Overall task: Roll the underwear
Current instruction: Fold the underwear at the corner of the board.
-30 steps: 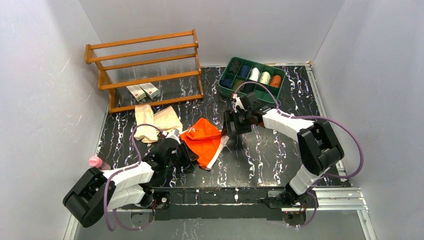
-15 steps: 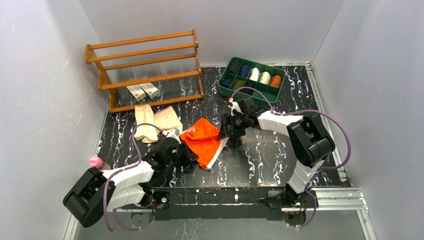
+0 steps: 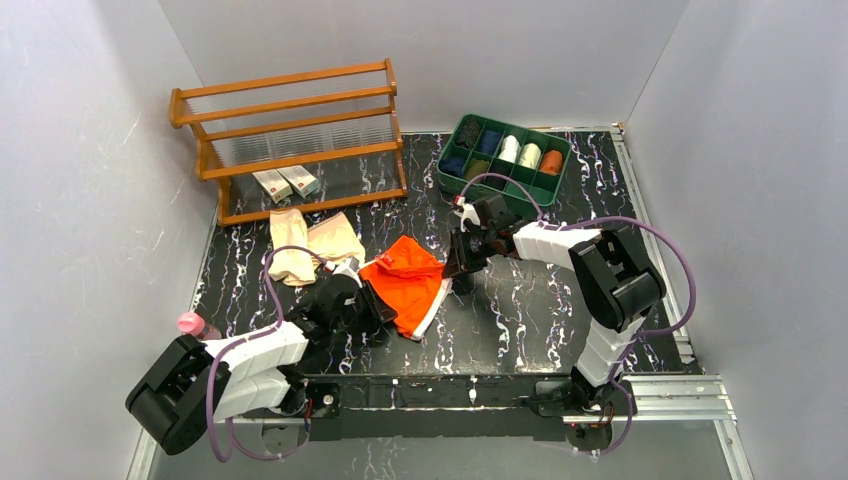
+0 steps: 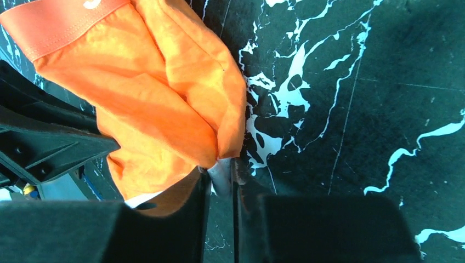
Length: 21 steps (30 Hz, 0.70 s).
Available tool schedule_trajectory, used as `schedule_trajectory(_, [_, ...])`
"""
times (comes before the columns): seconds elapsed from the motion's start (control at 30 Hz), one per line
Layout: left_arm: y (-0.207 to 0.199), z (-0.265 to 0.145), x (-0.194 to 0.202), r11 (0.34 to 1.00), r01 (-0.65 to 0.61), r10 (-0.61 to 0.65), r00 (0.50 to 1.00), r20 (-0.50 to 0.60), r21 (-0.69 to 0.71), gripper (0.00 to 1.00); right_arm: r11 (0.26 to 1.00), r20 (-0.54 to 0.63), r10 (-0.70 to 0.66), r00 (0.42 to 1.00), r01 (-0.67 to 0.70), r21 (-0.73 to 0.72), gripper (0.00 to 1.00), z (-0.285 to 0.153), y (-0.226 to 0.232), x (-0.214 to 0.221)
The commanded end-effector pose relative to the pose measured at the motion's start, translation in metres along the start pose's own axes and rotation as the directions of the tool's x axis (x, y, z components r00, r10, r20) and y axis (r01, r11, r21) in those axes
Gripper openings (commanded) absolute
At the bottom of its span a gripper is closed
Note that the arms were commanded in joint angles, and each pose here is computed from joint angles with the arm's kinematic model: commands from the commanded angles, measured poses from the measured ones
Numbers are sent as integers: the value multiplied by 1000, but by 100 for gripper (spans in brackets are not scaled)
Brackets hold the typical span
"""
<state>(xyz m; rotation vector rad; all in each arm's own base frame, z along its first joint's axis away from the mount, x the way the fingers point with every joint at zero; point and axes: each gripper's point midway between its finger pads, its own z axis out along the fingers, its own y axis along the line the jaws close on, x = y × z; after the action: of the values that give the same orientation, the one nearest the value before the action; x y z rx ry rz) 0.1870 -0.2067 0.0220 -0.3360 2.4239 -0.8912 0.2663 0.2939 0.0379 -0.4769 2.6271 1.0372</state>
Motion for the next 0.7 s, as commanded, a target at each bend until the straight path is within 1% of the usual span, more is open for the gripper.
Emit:
schedule_trajectory(0.0, [-5, 1, -9, 1000, -12, 12, 1000, 23, -3, 22, 995, 54, -68, 996, 72, -71, 19, -11, 23, -19])
schedule_trajectory(0.1, [-7, 2, -10, 1000, -1, 1, 1000, 29, 6, 22, 991, 65, -104, 992, 109, -76, 10, -16, 35, -22])
schedule_trajectory(0.17, [-9, 4, -10, 1000, 8, -9, 999, 33, 15, 22, 987, 67, -143, 987, 147, -59, 7, -17, 44, -21])
schedule_trajectory(0.3, [-11, 7, -12, 1000, 19, -20, 999, 38, 25, 22, 965, 90, -262, 961, 258, 48, 6, -19, 63, -20])
schedule_trajectory(0.43, [-12, 9, -13, 999, 28, -29, 999, 43, 25, 22, 923, 119, -373, 920, 355, 146, 6, -24, 83, -18])
schedule_trajectory(0.53, [-11, 10, -14, 999, 32, -33, 998, 51, 21, 22, 885, 98, -454, 886, 436, 162, 6, -21, 103, -6])
schedule_trajectory(0.67, [-11, 10, -15, 999, 34, -35, 998, 56, 20, 22, 821, 21, -557, 830, 547, 165, 6, -7, 120, 18])
